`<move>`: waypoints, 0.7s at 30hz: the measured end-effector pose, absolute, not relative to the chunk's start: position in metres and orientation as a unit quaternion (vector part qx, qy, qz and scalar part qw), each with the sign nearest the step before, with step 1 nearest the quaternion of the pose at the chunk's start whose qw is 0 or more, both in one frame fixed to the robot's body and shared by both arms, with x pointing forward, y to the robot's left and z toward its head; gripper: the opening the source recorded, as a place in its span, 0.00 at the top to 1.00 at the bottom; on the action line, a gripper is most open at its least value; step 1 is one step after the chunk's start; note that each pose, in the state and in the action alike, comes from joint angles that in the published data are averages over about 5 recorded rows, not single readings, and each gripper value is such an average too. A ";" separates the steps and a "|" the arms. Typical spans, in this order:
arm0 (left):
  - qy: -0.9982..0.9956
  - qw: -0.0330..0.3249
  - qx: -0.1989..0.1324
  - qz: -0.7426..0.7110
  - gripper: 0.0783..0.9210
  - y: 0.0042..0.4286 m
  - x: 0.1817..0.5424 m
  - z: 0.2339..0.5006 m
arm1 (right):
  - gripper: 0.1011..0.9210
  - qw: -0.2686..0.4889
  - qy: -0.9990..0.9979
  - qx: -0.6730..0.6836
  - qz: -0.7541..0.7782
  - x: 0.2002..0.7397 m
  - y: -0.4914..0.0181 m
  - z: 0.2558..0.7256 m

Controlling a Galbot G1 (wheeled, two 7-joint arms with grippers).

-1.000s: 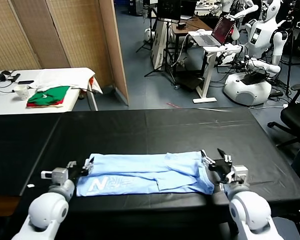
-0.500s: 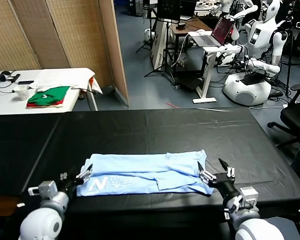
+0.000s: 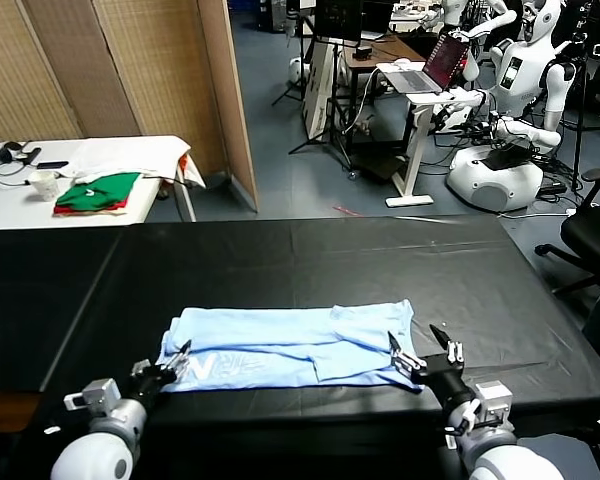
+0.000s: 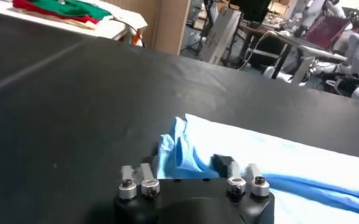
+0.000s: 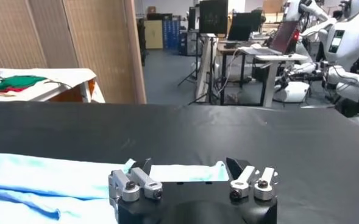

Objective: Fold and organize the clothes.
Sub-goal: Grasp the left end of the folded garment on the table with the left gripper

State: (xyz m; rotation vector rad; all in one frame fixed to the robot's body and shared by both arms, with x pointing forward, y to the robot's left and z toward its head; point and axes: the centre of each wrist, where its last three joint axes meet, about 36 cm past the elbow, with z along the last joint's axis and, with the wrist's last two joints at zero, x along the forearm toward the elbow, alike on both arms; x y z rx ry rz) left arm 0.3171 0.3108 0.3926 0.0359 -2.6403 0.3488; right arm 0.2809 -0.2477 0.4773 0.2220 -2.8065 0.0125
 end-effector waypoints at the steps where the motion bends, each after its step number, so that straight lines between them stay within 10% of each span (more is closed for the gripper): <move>1: -0.963 0.237 0.013 0.130 0.52 0.311 0.318 0.392 | 0.02 0.162 -0.984 0.078 0.004 0.281 -0.248 0.477; 10: -0.953 0.256 0.008 0.162 0.87 0.315 0.322 0.390 | 0.02 0.162 -0.984 0.078 0.003 0.281 -0.246 0.476; 21: -0.971 0.234 0.004 0.056 0.88 0.316 0.317 0.394 | 0.02 0.166 -0.983 0.078 0.002 0.280 -0.246 0.474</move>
